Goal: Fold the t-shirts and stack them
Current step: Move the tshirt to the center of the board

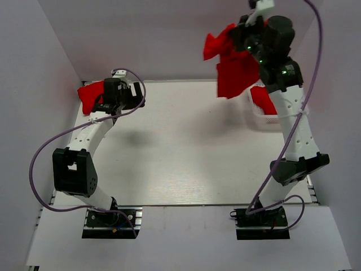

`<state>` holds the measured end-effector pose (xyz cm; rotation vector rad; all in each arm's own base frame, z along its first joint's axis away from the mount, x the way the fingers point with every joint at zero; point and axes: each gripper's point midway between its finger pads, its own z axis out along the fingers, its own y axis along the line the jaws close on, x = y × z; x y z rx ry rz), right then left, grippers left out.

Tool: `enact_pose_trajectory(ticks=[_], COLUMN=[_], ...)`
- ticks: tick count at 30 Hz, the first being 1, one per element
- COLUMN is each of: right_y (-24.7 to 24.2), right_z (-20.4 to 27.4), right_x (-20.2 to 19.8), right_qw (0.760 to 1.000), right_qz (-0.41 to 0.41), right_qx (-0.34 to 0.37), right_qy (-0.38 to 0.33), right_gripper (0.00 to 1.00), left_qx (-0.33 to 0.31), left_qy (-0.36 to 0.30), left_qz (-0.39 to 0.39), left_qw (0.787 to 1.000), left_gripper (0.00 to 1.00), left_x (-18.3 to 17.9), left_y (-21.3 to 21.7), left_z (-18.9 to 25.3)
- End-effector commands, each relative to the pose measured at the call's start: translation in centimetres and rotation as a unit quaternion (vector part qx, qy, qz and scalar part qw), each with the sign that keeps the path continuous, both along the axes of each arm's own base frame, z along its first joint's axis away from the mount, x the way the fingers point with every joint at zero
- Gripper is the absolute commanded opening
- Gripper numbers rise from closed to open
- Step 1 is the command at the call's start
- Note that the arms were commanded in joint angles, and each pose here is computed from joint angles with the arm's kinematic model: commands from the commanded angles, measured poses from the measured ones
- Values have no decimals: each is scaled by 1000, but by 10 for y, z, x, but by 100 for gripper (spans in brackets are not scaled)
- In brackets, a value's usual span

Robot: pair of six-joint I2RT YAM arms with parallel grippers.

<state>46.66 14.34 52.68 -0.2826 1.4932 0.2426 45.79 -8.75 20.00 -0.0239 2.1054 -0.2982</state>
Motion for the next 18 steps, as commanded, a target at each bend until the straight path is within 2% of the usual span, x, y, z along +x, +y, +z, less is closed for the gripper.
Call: enact_pose_trajectory(ticks=[1,4,5,6,8,9,10,11,15,18], right_y=[68,91,98,103,114,119,126,130,159,170], right_z=[-5,-55,-59,-99,-110,-150,-156,-163,-250,-311], right_x=[-29,-33,-40,-36,-39,-39,-40,-38,-54,-71], right_qw=[994,990,988,984,981,974,973,972,948,925], right_qz=[104,123,135,137,156,160,169,175,217,242], right_qx=[9,8,9,-5,4,-3,2,9,10,-14], right_qy=[10,69,73,113,118,158,157,156,234,292], right_gripper=[0,0,0,0,0,0,0,0,0,0], left_qx=[-5,0,6,7,18,22,24,24,20,7], left_qy=[-22,-4,2,6,21,19,15,17,15,12], left_qz=[49,102,116,129,167,175,184,188,192,143], left_qw=[999,995,993,992,986,984,983,982,981,990], left_gripper=[99,99,99,99,99,99,99,99,99,99], left_x=[4,-4,-6,-10,-19,-22,-25,-28,-36,-35], left_y=[17,39,48,52,72,75,82,86,91,78], left_z=[27,26,23,24,23,27,31,33,32,28])
